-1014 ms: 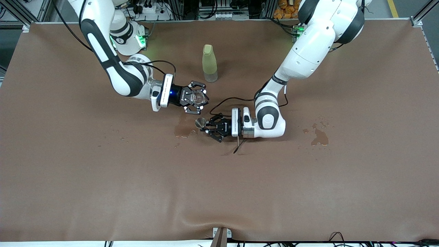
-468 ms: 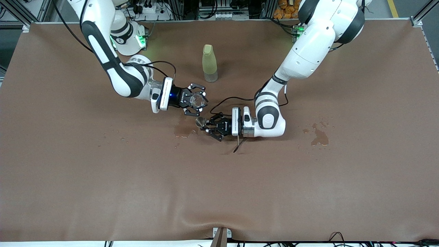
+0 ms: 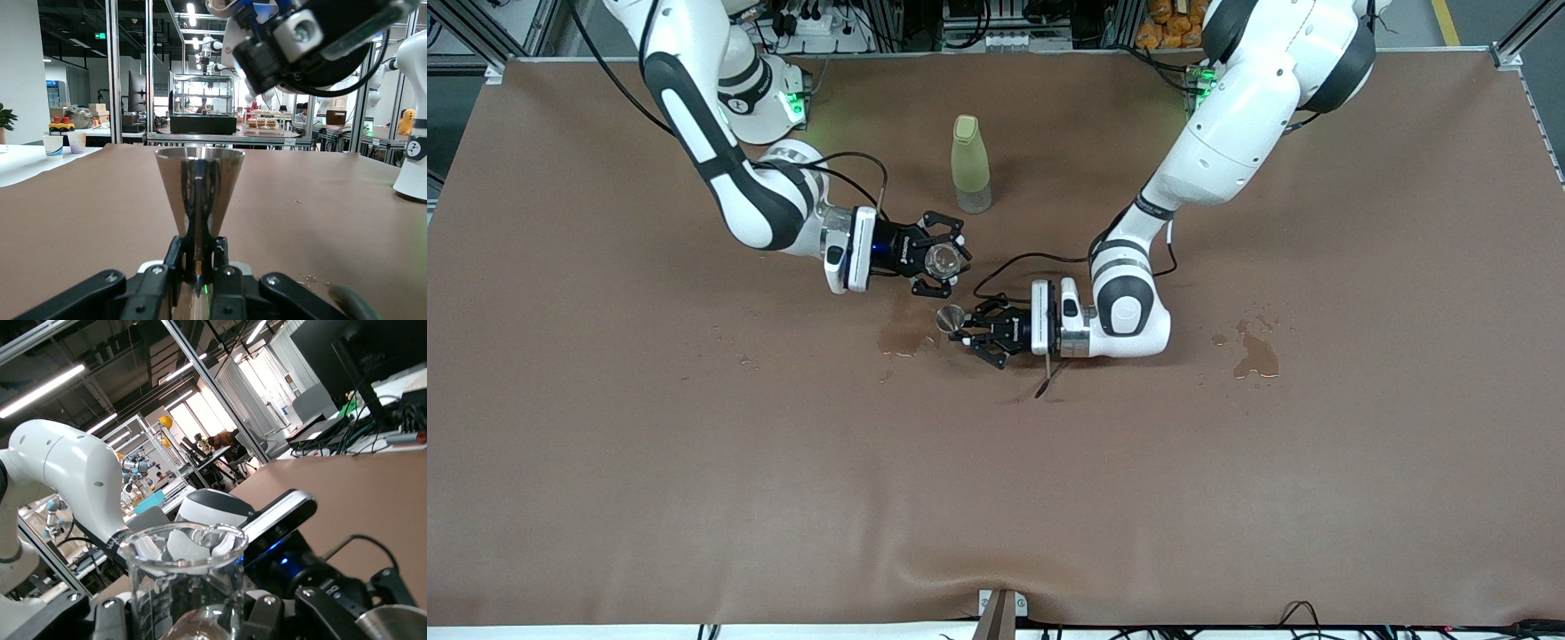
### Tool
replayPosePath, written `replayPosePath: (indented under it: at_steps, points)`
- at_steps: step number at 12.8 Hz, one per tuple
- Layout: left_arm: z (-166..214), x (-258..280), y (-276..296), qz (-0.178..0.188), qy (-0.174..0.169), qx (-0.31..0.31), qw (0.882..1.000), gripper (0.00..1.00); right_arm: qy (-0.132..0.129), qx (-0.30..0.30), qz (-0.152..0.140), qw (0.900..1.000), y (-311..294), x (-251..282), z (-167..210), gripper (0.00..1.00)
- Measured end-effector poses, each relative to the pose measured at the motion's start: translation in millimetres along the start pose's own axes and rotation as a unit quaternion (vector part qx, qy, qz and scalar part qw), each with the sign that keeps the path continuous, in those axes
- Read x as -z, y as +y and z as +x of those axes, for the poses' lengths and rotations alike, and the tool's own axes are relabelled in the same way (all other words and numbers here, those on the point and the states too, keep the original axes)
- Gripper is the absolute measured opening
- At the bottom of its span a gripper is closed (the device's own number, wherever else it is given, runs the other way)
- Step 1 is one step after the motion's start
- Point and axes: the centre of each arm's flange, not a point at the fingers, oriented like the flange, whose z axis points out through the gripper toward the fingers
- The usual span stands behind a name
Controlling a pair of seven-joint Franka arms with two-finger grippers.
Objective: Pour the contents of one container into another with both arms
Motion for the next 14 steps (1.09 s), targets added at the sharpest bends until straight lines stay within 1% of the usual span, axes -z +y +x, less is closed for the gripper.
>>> replayPosePath:
  at_steps: [5, 8, 11, 14]
  points:
    - [1, 0, 0, 0.000, 0.000, 0.000, 1.000, 0.21, -0.006, -0.085, 0.011, 0.996, -9, -9, -5, 0.14]
    - [1, 1, -1, 0.001, 0.000, -0.002, 1.000, 0.21, -0.009, -0.126, 0.017, 0.992, -14, -14, -7, 0.14]
    - [1, 6, -5, 0.006, 0.001, -0.007, 1.000, 0.21, -0.010, -0.170, 0.017, 0.985, -15, -15, -7, 0.14]
    - [1, 8, -6, 0.004, 0.008, -0.006, 1.000, 0.21, -0.009, -0.194, 0.017, 0.981, -16, -15, -6, 0.14]
